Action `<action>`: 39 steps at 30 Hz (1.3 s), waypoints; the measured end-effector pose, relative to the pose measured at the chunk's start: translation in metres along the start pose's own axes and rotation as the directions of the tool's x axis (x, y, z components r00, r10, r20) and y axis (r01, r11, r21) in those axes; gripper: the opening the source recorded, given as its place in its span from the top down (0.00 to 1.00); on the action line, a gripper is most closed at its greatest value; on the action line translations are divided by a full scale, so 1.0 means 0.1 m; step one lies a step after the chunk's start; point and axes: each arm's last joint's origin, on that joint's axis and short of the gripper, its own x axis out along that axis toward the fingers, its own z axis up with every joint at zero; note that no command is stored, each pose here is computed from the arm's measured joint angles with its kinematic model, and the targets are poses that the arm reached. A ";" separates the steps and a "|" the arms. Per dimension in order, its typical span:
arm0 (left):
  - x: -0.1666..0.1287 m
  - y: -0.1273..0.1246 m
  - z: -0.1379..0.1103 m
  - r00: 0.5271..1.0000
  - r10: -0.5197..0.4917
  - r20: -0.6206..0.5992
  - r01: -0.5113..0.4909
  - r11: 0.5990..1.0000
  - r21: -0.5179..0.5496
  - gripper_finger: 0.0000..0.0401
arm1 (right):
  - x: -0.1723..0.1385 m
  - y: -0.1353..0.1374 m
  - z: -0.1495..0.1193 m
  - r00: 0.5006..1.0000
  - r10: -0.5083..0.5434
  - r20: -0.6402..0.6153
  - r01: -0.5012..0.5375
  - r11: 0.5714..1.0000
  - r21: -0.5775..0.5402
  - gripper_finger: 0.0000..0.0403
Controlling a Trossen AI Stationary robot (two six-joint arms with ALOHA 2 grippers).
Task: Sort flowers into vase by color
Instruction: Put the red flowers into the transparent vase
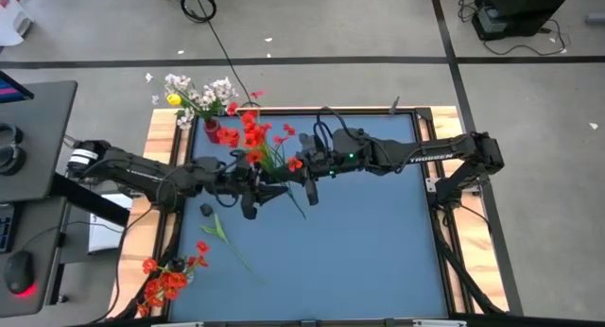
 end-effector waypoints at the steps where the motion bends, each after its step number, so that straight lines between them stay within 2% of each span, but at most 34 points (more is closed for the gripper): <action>1: 0.03 -0.01 0.01 1.000 -0.004 -0.001 0.004 1.000 0.011 0.57 | 0.00 -0.01 0.00 1.000 0.005 -0.003 -0.005 1.000 0.001 0.98; 7: 0.15 -0.01 0.09 1.000 0.014 -0.009 -0.013 0.998 0.059 0.61 | 0.00 -0.02 0.00 1.000 0.012 -0.006 -0.012 1.000 0.004 0.98; 10: 0.16 0.02 0.10 0.999 0.030 -0.019 -0.029 0.998 0.060 0.72 | 0.00 -0.02 0.00 1.000 0.011 -0.008 -0.011 1.000 0.011 0.98; 14: 0.14 0.02 0.10 0.998 0.042 -0.039 -0.040 0.997 0.062 0.90 | -0.01 -0.04 -0.01 1.000 0.004 -0.022 -0.004 0.999 0.033 0.98; 16: 0.13 0.03 0.09 0.997 0.050 -0.054 -0.045 0.995 0.090 0.97 | -0.01 -0.06 -0.01 1.000 -0.001 -0.028 0.003 0.999 0.047 0.97; 19: 0.09 0.00 0.07 0.993 0.062 -0.102 -0.044 0.984 0.171 0.98 | -0.01 -0.10 -0.02 0.999 -0.008 -0.047 0.013 0.994 0.108 0.91; 22: 0.01 -0.06 0.06 0.984 0.068 -0.163 -0.022 0.962 0.270 0.99 | -0.02 -0.14 -0.03 0.997 -0.021 -0.069 0.033 0.984 0.178 0.80; 28: -0.29 -0.16 0.13 0.957 0.123 -0.262 -0.034 0.947 0.318 0.99 | -0.09 -0.17 0.03 0.996 -0.070 -0.047 0.080 0.959 0.272 0.60; 35: -0.64 -0.31 0.29 0.955 0.114 -0.275 -0.011 0.936 0.352 0.99 | -0.36 -0.10 0.23 0.975 -0.222 0.005 0.205 0.907 0.367 0.57; 39: -0.91 -0.43 0.34 0.946 0.031 -0.322 0.085 0.937 0.339 0.99 | -0.59 -0.05 0.33 0.960 -0.281 -0.009 0.256 0.862 0.438 0.58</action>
